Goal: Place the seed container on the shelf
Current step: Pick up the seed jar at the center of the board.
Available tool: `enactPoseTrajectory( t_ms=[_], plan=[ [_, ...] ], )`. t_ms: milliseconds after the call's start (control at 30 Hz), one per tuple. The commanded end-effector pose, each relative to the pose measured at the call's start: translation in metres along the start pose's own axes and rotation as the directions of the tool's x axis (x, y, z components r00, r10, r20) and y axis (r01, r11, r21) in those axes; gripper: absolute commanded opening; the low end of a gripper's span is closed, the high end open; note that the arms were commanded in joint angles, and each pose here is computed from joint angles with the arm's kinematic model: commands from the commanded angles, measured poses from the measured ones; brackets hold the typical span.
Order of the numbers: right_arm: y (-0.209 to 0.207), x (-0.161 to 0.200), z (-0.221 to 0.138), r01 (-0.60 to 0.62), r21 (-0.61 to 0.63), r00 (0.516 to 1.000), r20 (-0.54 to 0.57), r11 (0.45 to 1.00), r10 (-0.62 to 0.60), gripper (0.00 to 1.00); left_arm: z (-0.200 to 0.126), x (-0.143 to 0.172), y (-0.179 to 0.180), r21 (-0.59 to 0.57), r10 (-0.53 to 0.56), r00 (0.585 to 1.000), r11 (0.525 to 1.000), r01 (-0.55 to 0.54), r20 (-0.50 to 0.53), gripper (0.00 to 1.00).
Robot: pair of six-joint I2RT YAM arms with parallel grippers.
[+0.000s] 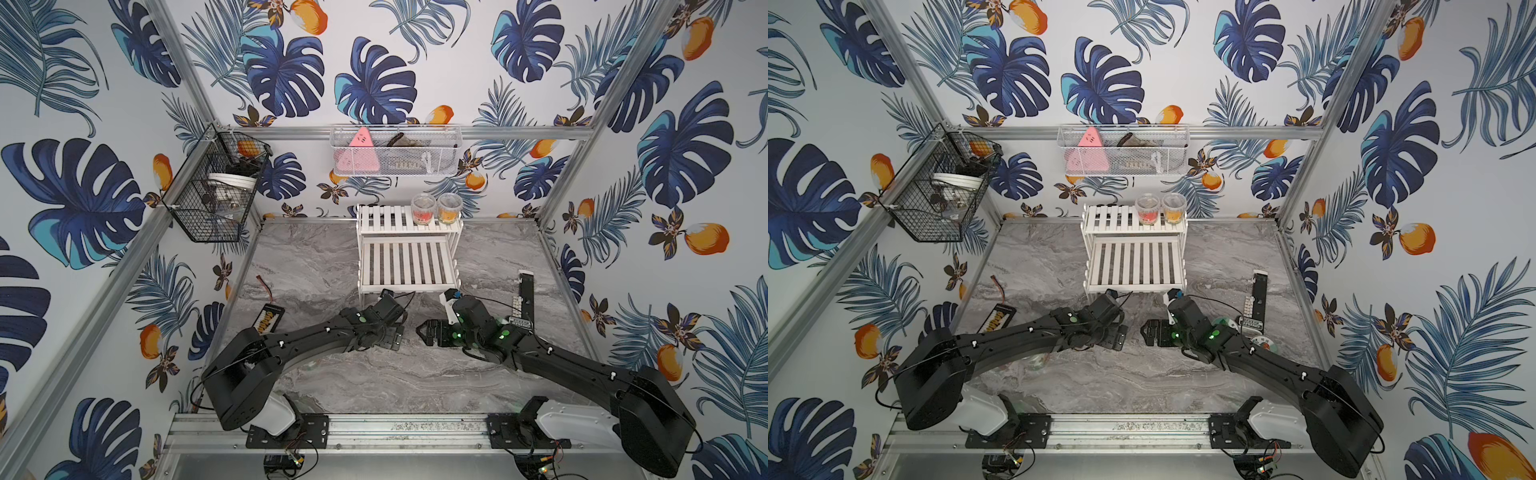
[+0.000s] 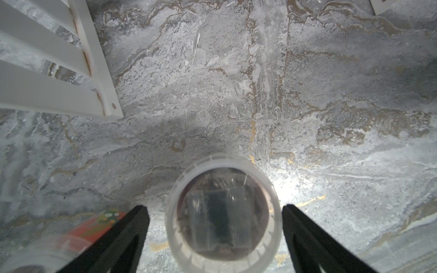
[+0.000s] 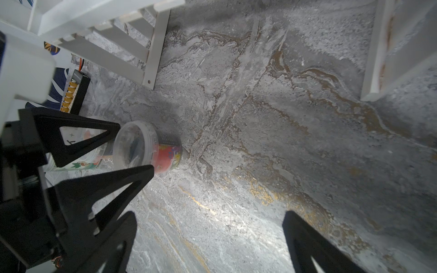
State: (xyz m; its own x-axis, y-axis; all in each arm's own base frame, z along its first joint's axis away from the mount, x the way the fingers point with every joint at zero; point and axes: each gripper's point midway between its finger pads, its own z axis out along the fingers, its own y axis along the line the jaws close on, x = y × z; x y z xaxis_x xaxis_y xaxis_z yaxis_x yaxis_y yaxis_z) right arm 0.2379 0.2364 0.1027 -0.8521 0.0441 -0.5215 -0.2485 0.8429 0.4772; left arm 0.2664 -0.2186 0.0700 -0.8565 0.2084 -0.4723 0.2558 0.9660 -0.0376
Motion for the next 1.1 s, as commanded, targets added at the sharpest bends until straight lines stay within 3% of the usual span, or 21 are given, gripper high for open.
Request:
enactPoseTrajectory(
  t_ms=[0,300,533,800,1067],
  plan=[
    [-0.0002,-0.0022,-0.0013,0.009,0.006,1.0,0.008,1.0,-0.009,1.0,-0.0012,-0.0023,0.0027,-0.01,0.001,1.0,1.0,0.0,0.014,0.96],
    [-0.0014,-0.0015,-0.0014,0.003,0.006,1.0,0.015,1.0,-0.003,1.0,-0.0018,-0.0019,0.0032,-0.012,0.003,1.0,1.0,-0.003,0.012,0.97],
    [-0.001,-0.0031,-0.0026,0.005,0.007,1.0,0.019,1.0,-0.005,1.0,-0.0002,-0.001,0.0001,0.004,-0.001,1.0,1.0,0.001,0.008,0.9],
    [0.001,-0.0047,-0.0023,0.008,0.003,1.0,0.019,1.0,-0.008,1.0,-0.0009,0.0038,0.0015,0.002,0.0,1.0,1.0,0.0,-0.006,0.96],
    [0.0033,-0.005,-0.0014,0.008,-0.002,1.0,0.009,1.0,-0.008,1.0,0.0042,0.007,-0.0005,-0.002,-0.005,1.0,1.0,0.005,-0.019,0.93]
  ],
)
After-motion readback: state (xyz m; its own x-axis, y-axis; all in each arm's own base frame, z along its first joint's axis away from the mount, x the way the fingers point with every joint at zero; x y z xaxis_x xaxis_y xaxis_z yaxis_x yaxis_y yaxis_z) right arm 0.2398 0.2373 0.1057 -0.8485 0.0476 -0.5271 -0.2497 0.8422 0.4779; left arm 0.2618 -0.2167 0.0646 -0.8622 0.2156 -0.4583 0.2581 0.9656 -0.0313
